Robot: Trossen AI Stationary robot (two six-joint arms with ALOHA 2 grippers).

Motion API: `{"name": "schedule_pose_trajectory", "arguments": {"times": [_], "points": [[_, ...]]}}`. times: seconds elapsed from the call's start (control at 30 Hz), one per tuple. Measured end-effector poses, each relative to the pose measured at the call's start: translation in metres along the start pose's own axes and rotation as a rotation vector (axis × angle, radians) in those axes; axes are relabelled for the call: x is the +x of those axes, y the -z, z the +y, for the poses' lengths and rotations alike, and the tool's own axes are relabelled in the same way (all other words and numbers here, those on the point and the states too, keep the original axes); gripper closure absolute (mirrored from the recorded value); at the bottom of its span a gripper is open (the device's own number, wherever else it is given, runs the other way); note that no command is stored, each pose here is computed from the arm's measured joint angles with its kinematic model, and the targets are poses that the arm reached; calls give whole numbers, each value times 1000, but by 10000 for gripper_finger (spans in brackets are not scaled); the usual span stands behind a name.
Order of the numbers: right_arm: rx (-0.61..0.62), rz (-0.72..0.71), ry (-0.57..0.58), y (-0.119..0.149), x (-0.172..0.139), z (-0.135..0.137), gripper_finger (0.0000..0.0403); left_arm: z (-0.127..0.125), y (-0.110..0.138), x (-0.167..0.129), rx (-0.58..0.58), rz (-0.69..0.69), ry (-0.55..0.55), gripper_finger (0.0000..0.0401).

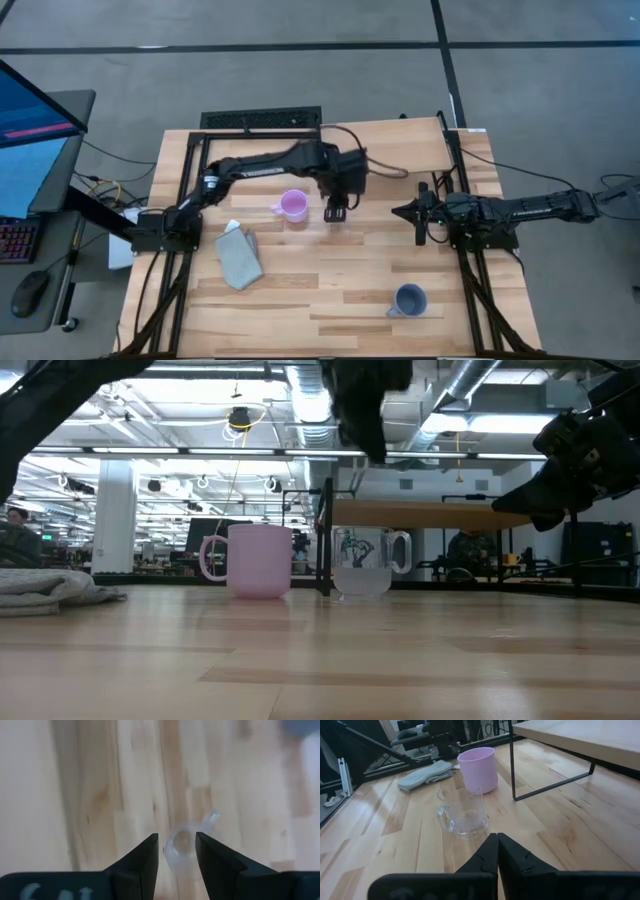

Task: Stack small to large cups/mugs on shelf
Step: Put the transparent mug on the shelf

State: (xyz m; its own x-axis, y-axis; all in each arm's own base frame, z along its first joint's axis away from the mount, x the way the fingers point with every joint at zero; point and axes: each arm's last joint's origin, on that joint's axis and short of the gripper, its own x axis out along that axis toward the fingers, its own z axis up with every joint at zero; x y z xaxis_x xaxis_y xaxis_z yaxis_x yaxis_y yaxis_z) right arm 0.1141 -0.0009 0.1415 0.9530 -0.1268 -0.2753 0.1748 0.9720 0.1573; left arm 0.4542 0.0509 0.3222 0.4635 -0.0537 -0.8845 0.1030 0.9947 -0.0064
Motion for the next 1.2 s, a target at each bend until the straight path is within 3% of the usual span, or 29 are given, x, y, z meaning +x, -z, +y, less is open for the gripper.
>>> {"name": "schedule_pose_trajectory", "arguments": {"times": [0.33,0.5,0.77,1.2], "points": [[1,-8,-2,-1,0,0,374,3,0,-104,28,-318,3,280],[2,-9,-2,-1,0,0,375,6,12,-143,66,-412,91,280],[1,-8,-2,-1,0,0,374,-10,13,-158,156,-474,219,280],[1,-8,-2,-1,0,0,376,3,21,-167,99,-455,115,280]]}}
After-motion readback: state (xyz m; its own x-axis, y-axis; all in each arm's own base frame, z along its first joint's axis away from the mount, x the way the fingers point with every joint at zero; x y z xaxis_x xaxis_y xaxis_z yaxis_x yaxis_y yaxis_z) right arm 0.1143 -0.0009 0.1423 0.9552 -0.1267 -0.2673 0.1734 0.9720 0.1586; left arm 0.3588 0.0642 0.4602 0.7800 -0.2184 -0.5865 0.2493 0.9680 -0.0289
